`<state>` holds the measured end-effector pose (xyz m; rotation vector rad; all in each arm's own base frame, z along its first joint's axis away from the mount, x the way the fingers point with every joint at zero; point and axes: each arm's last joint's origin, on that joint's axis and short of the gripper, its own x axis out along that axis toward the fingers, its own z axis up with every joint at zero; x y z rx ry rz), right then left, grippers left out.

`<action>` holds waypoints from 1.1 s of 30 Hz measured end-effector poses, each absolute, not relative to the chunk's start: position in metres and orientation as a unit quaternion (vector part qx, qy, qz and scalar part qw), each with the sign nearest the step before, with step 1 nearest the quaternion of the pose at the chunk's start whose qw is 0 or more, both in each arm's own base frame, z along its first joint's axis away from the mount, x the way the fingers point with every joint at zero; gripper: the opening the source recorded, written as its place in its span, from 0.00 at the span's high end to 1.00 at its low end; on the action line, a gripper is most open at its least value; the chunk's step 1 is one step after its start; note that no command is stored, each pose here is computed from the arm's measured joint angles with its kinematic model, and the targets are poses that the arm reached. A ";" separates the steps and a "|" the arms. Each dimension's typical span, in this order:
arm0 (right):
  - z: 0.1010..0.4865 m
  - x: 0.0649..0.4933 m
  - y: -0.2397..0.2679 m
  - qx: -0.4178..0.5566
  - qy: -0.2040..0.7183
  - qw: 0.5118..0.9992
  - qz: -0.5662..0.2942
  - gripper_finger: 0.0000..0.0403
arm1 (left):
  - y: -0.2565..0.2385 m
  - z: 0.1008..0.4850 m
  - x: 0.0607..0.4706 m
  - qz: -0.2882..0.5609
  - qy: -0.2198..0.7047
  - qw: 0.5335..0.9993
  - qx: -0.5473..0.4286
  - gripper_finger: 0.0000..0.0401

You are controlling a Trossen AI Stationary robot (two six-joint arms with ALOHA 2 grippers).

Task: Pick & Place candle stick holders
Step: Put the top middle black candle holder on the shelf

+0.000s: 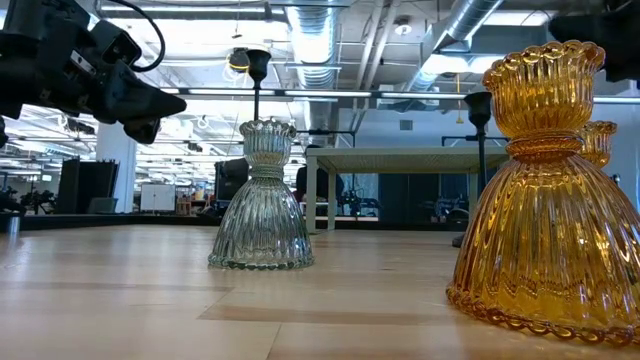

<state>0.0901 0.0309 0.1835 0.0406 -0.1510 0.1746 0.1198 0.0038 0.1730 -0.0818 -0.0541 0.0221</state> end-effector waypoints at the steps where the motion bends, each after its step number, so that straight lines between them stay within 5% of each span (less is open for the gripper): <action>1: 0.184 0.090 0.030 0.021 -0.075 0.994 0.076 1.00 | 0.004 0.172 0.120 0.019 -0.024 0.999 -0.041 0.98; 21: 0.185 0.090 0.027 0.029 -0.084 0.996 0.025 1.00 | 0.006 0.155 0.139 0.044 0.045 0.998 0.017 0.96; 33: 0.185 0.090 0.027 0.028 -0.083 0.996 0.026 1.00 | 0.007 0.151 0.144 0.044 0.056 0.997 0.011 0.79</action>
